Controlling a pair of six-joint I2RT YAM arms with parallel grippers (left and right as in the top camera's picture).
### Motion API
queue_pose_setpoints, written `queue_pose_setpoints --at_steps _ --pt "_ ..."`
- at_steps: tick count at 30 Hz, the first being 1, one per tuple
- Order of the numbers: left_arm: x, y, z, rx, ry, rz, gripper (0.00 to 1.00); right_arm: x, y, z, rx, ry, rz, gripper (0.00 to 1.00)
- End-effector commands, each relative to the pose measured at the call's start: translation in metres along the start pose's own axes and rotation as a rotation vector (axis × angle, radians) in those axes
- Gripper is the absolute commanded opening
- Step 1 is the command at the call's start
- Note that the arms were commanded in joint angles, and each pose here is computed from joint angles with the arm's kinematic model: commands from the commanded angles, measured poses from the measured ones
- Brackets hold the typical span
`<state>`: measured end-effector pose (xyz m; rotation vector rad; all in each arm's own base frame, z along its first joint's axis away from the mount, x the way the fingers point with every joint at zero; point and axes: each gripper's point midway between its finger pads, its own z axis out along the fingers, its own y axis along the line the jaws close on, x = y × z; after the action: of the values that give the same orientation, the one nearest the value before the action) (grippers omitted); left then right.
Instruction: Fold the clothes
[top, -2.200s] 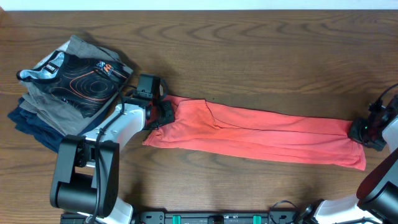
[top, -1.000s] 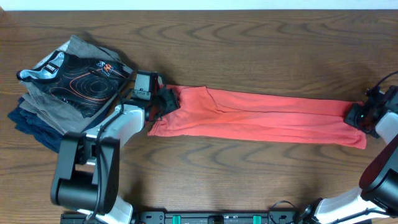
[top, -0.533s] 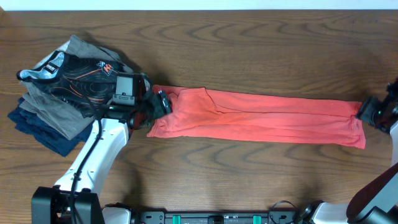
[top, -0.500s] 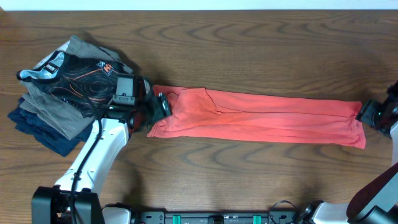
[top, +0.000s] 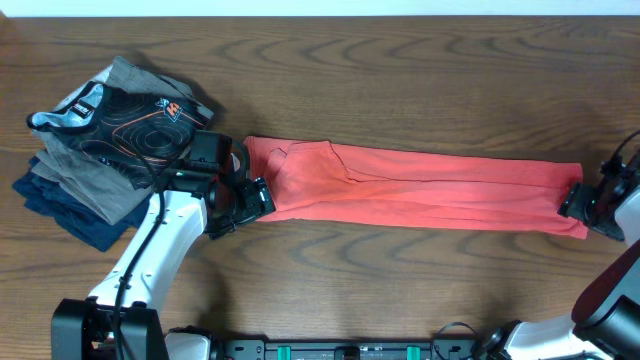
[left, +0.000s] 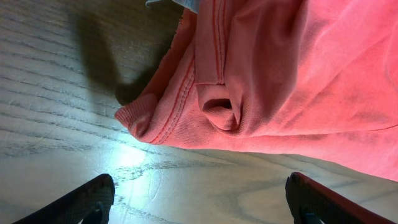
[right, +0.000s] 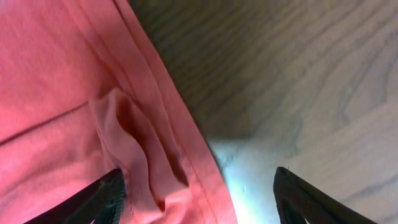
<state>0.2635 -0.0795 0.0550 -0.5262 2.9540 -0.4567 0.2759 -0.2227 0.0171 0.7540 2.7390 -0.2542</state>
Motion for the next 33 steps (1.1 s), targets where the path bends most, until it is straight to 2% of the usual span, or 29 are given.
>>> queue_pose_setpoints --at_steps 1,6,13,15,21,27,33 --pt "0.0 0.001 0.0 -0.008 0.002 0.007 0.89 0.0 0.013 0.01 -0.086 -0.001 -0.039 0.75" --pt "-0.002 0.004 0.0 -0.021 -0.009 0.008 0.89 -0.008 0.035 0.017 -0.213 -0.036 -0.051 0.74" --pt "-0.003 0.005 0.0 -0.028 -0.016 0.008 0.9 0.004 0.036 0.027 -0.211 0.013 -0.048 0.7" --pt "-0.003 0.005 0.0 -0.027 -0.016 0.008 0.89 0.008 0.035 0.032 -0.209 0.031 -0.046 0.59" --pt "-0.003 0.005 0.0 -0.028 -0.015 0.008 0.89 0.008 0.035 0.034 -0.21 0.033 -0.045 0.03" --pt "-0.003 0.005 0.0 -0.028 -0.015 0.008 0.9 -0.01 0.03 0.019 -0.188 -0.005 -0.001 0.01" --pt "-0.002 0.005 0.0 -0.029 -0.013 0.008 0.9 -0.053 0.037 -0.038 -0.204 -0.105 0.006 0.01"
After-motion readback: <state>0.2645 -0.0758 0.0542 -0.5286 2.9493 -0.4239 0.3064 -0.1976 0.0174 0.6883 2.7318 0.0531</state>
